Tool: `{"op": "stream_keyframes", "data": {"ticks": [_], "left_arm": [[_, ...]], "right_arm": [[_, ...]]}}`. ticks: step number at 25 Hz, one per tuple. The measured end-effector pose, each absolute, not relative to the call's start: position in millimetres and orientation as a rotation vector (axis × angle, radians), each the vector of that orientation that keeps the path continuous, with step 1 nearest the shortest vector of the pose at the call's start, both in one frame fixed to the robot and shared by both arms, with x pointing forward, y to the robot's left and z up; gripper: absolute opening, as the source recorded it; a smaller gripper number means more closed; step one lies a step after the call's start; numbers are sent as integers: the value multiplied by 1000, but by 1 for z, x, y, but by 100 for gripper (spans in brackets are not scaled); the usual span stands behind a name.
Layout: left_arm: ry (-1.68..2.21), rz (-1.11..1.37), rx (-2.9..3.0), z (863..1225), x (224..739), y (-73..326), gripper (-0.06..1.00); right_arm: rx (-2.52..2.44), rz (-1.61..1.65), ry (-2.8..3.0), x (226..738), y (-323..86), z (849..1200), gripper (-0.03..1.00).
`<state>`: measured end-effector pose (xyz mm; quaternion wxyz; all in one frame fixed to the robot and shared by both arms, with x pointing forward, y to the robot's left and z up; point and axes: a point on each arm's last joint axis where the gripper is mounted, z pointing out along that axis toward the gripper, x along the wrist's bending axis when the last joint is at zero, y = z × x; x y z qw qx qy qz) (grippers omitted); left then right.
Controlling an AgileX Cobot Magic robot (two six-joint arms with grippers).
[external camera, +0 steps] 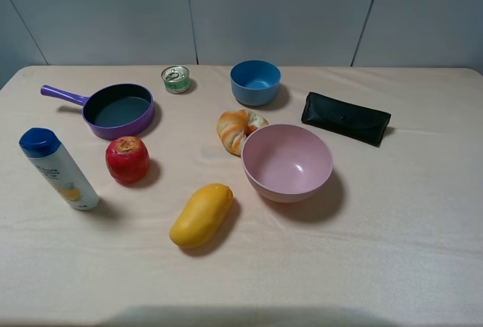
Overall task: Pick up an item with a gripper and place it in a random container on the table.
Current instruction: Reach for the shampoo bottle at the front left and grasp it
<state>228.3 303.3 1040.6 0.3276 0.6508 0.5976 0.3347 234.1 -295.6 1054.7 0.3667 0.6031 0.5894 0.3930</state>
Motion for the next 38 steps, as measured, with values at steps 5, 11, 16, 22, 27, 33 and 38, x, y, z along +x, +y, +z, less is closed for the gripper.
{"op": "stream_keyframes", "data": {"ticks": [5, 11, 16, 22, 27, 33, 38], "left_arm": [[1565, 876, 1704, 1041, 228, 303, 95], [1565, 876, 1704, 1041, 228, 303, 95], [1565, 876, 1704, 1041, 228, 303, 95], [1563, 880, 1702, 1041, 228, 303, 95], [1559, 885, 1697, 1046, 226, 304, 95], [1599, 795, 1876, 1068, 245, 302, 95], [1609, 755, 1961, 1090, 267, 301, 95]], "right_arm": [[1550, 1010, 1515, 234, -296, 1055, 69], [1550, 1010, 1515, 234, -296, 1055, 69], [1550, 1010, 1515, 234, -296, 1055, 69], [1550, 1010, 1515, 234, -296, 1055, 69], [1550, 1010, 1515, 234, -296, 1055, 69], [1550, 1010, 1515, 234, -296, 1055, 69], [1550, 1010, 1515, 234, -296, 1055, 69]]}}
